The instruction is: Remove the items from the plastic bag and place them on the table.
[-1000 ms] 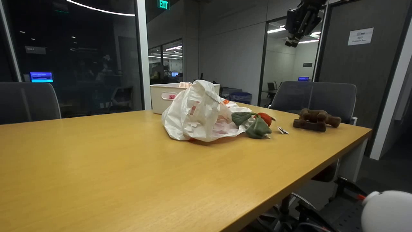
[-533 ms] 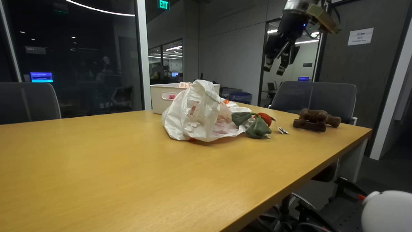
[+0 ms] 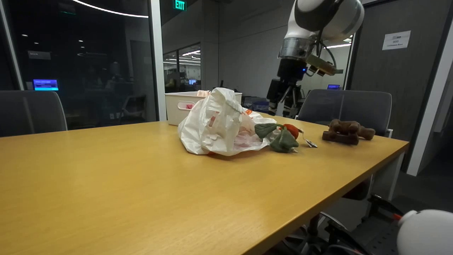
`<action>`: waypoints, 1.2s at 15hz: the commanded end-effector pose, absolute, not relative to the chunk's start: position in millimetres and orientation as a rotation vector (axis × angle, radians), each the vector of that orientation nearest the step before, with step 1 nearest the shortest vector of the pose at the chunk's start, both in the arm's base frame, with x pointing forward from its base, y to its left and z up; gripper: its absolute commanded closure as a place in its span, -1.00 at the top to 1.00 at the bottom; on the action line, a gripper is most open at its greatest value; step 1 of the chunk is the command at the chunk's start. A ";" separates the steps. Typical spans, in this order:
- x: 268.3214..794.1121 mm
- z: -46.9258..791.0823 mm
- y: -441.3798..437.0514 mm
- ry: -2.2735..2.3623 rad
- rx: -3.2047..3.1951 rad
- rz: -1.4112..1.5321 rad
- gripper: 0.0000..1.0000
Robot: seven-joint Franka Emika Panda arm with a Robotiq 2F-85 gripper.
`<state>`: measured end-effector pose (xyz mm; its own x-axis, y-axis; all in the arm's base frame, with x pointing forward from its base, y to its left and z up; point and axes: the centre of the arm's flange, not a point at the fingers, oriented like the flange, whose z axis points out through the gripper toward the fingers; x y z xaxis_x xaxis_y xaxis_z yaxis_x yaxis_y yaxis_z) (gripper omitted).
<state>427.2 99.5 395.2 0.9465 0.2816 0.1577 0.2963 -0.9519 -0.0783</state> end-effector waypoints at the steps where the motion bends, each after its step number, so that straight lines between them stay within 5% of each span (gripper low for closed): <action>1: 450.9 387.4 121.4 -0.682 -2.960 -0.303 1.00; 18: 520.9 300.3 199.7 -1.159 -2.823 -0.488 1.00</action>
